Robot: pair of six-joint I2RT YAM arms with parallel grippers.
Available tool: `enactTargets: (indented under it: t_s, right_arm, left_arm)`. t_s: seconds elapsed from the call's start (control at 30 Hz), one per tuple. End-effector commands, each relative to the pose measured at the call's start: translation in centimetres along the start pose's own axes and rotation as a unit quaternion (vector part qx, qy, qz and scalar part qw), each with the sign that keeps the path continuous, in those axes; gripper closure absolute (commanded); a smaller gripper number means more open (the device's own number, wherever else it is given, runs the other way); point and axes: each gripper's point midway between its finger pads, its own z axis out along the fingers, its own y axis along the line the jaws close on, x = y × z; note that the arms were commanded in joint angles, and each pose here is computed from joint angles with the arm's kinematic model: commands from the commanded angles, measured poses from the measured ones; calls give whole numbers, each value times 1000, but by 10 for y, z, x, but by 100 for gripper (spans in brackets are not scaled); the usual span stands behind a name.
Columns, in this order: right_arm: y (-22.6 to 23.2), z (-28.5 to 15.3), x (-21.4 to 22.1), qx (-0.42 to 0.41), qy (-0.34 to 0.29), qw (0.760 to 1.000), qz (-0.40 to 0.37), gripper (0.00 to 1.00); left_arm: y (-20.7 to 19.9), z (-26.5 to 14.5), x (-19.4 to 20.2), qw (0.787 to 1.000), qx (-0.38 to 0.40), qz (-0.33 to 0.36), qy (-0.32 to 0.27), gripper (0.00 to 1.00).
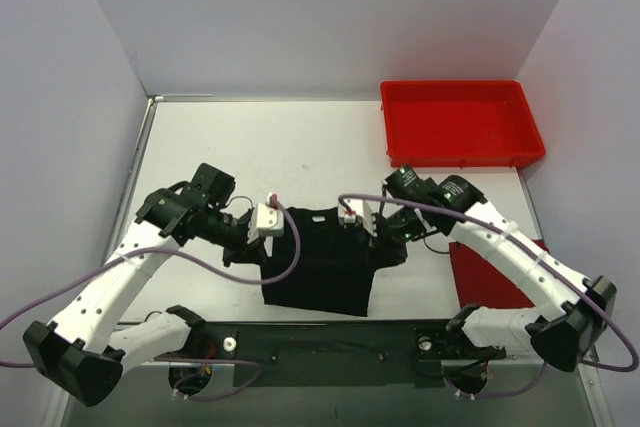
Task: Fold and stack the t-shirts
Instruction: Fold the long partially folded tshirt into a neat square
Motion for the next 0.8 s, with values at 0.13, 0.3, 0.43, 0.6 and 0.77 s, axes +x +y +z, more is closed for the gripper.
enactTargets:
  t_s: [0.13, 0.3, 0.43, 0.6, 0.77]
  right_arm:
    - [-120, 1, 6, 99, -14, 979, 179, 100]
    - [-164, -3, 28, 133, 7, 948, 291, 100]
    - [-183, -2, 47, 138, 18, 929, 343, 100]
    - [-204, 4, 60, 135, 26, 919, 369, 100]
    - [-239, 6, 75, 172, 58, 896, 406, 100]
  left_arm:
    - [129, -12, -14, 978, -150, -142, -39, 100]
    - [174, 3, -13, 973, -162, -158, -40, 100]
    - [208, 19, -7, 969, -178, -165, -43, 100]
    - [238, 38, 7, 965, -183, -187, -25, 100]
    - [270, 48, 12, 959, -203, -196, -18, 100]
